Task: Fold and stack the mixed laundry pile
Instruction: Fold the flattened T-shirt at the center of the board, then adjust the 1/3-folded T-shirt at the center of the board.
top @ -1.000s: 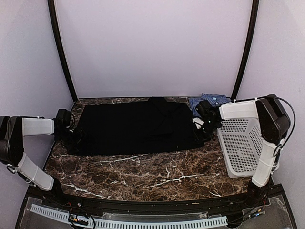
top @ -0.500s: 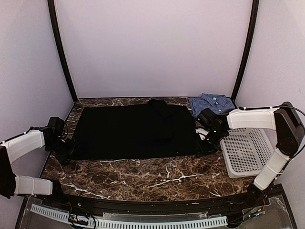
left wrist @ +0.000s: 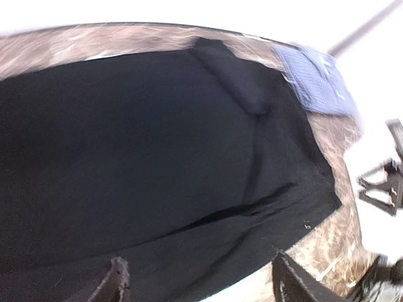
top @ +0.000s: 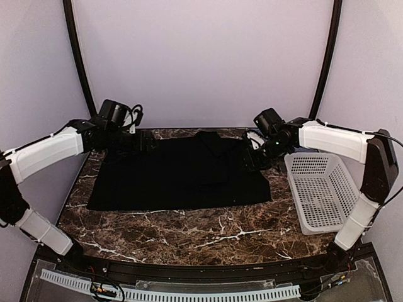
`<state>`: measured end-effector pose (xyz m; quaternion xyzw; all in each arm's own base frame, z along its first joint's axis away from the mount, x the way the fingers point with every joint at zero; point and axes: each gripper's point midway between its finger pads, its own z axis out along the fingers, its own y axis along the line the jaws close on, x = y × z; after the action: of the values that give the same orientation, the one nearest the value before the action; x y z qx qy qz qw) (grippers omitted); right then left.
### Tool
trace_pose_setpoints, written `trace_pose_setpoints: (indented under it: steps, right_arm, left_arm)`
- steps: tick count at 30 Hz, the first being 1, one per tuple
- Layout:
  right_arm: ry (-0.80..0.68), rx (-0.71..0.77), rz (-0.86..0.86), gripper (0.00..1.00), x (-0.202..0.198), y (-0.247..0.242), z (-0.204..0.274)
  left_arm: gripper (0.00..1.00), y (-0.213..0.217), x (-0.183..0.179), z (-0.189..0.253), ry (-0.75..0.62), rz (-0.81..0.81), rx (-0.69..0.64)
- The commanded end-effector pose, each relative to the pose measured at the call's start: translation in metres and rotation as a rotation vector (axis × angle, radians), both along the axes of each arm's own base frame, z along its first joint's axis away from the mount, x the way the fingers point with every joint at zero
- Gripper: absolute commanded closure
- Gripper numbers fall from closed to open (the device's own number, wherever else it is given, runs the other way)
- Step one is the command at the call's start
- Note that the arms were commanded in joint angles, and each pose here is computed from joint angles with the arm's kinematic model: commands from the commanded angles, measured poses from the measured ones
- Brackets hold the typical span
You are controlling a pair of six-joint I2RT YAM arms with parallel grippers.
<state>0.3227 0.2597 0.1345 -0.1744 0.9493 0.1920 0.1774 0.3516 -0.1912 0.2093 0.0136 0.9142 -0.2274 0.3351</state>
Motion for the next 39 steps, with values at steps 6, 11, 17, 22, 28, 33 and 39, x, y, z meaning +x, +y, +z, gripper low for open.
trace_pose_setpoints:
  steps: [6,11,17,22,28,33,39]
  right_arm:
    - [0.088,0.157,-0.027,0.65,-0.004,-0.006,-0.016]
    - [0.122,0.191,-0.062,0.67,-0.009,-0.015,-0.030]
    - [0.136,0.194,-0.075,0.67,-0.010,-0.020,-0.039]
    - [0.152,0.203,-0.074,0.68,-0.012,-0.018,-0.044]
    - [0.163,0.193,-0.079,0.68,-0.016,-0.021,-0.051]
    - [0.165,0.186,-0.081,0.68,-0.017,-0.023,-0.053]
    - [0.171,0.182,-0.077,0.68,-0.018,-0.024,-0.057]
  left_arm:
    - [0.42,-0.198,0.003,-0.027,-0.225,-0.730,0.219]
    - [0.50,-0.249,-0.003,-0.054,-0.252,-0.885,0.219]
    - [0.51,-0.275,-0.012,-0.090,-0.255,-0.977,0.271]
    - [0.47,-0.281,-0.005,-0.107,-0.258,-0.974,0.310]
    - [0.48,-0.291,0.008,-0.126,-0.260,-0.977,0.355]
    - [0.56,-0.290,0.014,-0.144,-0.246,-0.973,0.399]
    - [0.76,-0.281,0.024,-0.153,-0.256,-0.943,0.477]
